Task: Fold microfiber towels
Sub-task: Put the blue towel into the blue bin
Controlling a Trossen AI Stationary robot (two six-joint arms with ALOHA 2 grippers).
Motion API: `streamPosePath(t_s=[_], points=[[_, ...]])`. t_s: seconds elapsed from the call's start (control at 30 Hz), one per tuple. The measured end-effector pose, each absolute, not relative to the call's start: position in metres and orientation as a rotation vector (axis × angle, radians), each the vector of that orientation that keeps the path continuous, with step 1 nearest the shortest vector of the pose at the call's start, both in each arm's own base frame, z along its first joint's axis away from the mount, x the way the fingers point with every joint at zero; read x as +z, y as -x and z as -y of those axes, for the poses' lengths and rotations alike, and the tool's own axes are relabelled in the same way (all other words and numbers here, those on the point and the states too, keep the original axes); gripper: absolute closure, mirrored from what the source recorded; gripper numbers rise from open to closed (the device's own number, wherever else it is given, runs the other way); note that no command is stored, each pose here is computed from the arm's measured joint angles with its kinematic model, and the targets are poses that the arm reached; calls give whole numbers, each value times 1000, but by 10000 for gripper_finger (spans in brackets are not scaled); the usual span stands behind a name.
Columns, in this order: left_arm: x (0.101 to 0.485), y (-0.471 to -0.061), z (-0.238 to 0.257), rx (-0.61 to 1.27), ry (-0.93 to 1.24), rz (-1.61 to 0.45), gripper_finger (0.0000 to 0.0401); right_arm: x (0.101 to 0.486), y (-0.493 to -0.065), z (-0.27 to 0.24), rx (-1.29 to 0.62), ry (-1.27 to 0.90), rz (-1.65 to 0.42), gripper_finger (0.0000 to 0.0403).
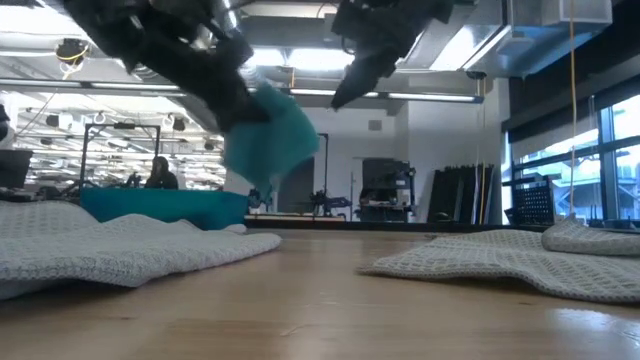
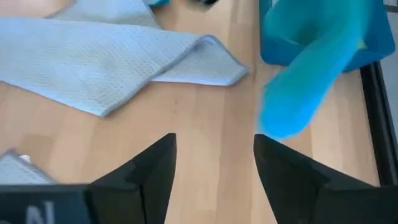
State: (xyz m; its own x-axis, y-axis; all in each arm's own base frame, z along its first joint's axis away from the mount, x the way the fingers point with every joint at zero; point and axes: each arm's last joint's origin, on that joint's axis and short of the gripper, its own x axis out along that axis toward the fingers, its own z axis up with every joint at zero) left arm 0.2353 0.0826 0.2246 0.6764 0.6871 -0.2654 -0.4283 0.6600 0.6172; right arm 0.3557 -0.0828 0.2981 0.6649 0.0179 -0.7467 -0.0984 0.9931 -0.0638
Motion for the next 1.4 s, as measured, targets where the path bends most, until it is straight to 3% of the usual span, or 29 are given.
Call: streamPosePath(t_s=[0.23, 0.47, 0.57, 0.9, 1.2, 1.4], points=[[236, -163, -121, 835, -80, -588, 401, 291, -355, 83, 79, 145, -821, 185], [207, -132, -149, 716, 278, -584, 401, 282, -357, 83, 89, 186, -795, 185], [208, -127, -154, 704, 294, -548, 401, 280, -356, 83, 91, 183, -809, 185], [196, -90, -179, 957, 351, -656, 401, 281, -357, 88, 85, 208, -788, 185], [162, -94, -195, 913, 470, -776, 401, 283, -357, 93, 68, 209, -766, 185], [165, -92, -193, 921, 462, -775, 401, 281, -356, 93, 74, 202, -788, 185]])
